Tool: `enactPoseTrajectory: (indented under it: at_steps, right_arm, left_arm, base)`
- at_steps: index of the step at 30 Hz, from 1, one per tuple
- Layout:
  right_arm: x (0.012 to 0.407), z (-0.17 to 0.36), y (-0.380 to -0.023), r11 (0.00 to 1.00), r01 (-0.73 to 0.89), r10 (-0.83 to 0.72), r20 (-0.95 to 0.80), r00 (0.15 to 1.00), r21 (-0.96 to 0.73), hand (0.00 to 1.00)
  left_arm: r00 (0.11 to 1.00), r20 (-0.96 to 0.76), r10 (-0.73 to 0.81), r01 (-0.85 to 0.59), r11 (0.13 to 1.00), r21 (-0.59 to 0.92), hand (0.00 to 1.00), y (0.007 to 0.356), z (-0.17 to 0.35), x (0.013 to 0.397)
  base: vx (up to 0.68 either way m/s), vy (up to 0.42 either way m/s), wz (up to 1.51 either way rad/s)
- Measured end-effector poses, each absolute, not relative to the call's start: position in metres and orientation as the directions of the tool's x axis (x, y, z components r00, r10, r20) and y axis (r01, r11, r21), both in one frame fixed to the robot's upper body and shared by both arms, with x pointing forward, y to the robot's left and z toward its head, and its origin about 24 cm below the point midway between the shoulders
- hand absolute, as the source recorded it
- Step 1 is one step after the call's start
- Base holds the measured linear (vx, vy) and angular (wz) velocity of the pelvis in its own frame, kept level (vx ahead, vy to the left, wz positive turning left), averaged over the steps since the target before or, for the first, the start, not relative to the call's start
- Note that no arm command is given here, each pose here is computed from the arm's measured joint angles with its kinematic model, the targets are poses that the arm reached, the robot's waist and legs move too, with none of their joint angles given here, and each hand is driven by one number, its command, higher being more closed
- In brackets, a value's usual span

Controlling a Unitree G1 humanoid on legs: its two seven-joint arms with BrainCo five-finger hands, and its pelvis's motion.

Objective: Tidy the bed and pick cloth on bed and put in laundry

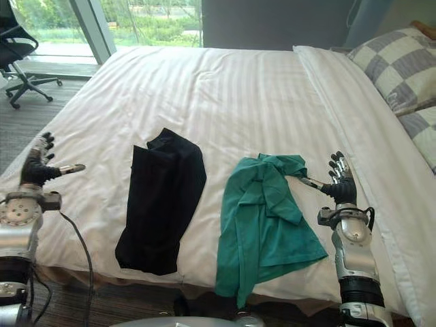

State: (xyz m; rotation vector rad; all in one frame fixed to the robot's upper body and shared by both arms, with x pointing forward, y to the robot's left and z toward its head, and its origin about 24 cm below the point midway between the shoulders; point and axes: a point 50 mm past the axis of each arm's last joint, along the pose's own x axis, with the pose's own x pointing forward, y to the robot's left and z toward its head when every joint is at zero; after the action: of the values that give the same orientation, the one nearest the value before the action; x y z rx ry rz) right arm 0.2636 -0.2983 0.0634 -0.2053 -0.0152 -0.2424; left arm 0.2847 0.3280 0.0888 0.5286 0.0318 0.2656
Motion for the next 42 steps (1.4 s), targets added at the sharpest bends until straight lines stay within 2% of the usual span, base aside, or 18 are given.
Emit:
enactPoseTrajectory:
  at_steps: [4,7,11,14,19,24,25,29,34,37,40,42]
  right_arm:
    - [0.262,0.062,-0.28,0.967,0.167,-0.162,0.044,0.986,-0.19,0.0]
    - [0.264,0.062,-0.27,0.976,0.134,-0.129,0.042,0.991,-0.17,0.0]
    - [0.267,0.072,-0.266,0.978,0.127,-0.114,0.081,0.99,-0.168,0.0]
    - [0.282,0.091,-0.26,0.98,0.123,-0.1,0.147,0.984,-0.156,0.0]
    - [0.286,0.12,-0.248,0.983,0.101,-0.058,0.259,0.964,-0.156,0.0]
    - [0.285,0.148,-0.235,0.984,0.068,-0.003,0.372,0.928,-0.163,0.0]
    - [0.285,0.158,-0.231,0.985,0.056,0.017,0.408,0.913,-0.166,0.0]
    - [0.289,0.181,-0.218,0.984,0.014,0.076,0.481,0.874,-0.18,0.0]
    - [0.296,0.208,-0.199,0.973,-0.066,0.18,0.543,0.82,-0.222,0.0]
    - [0.299,0.205,-0.19,0.946,-0.063,0.225,0.504,0.834,-0.317,0.0]
    - [0.31,0.194,-0.192,0.906,-0.033,0.228,0.422,0.877,-0.422,0.0]
    - [0.322,0.182,-0.202,0.901,-0.008,0.176,0.35,0.92,-0.433,0.0]
  left_arm:
    - [0.981,-0.03,0.194,-0.132,0.765,0.631,0.0,0.309,0.08,0.299]
    - [0.975,-0.07,0.209,-0.105,0.721,0.685,0.0,0.303,0.077,0.309]
    - [0.968,-0.094,0.233,-0.11,0.728,0.676,0.0,0.292,0.077,0.326]
    - [0.966,-0.041,0.254,-0.155,0.702,0.695,0.0,0.287,0.1,0.344]
    - [0.955,-0.065,0.29,-0.148,0.653,0.743,0.0,0.282,0.1,0.349]
    - [0.95,-0.058,0.306,-0.168,0.66,0.733,0.0,0.268,0.101,0.356]
    - [0.949,-0.048,0.312,-0.18,0.659,0.73,1.0,0.267,0.107,0.359]
    - [0.947,-0.056,0.316,-0.182,0.672,0.718,1.0,0.263,0.112,0.368]
    - [0.956,0.012,0.293,-0.195,0.604,0.773,1.0,0.259,0.124,0.373]
    - [0.983,0.024,0.18,-0.138,0.65,0.747,1.0,0.243,0.115,0.365]
    - [0.998,0.066,0.021,-0.059,0.759,0.648,1.0,0.219,0.102,0.344]
    - [0.994,0.083,-0.069,0.009,0.82,0.573,1.0,0.206,0.095,0.331]
  base:
    - [-0.05,0.0,-0.2]
    - [-0.03,0.013,-0.18]
    - [-0.05,0.034,-0.16]
    - [-0.06,0.027,-0.17]
    - [-0.04,0.01,-0.21]
    - [-0.02,-0.026,-0.11]
    - [-0.01,-0.013,-0.09]
    - [0.01,0.006,-0.06]
    - [0.02,0.008,0.0]
    - [0.05,0.033,0.13]
    - [0.08,0.017,0.48]
    - [0.09,-0.006,0.75]
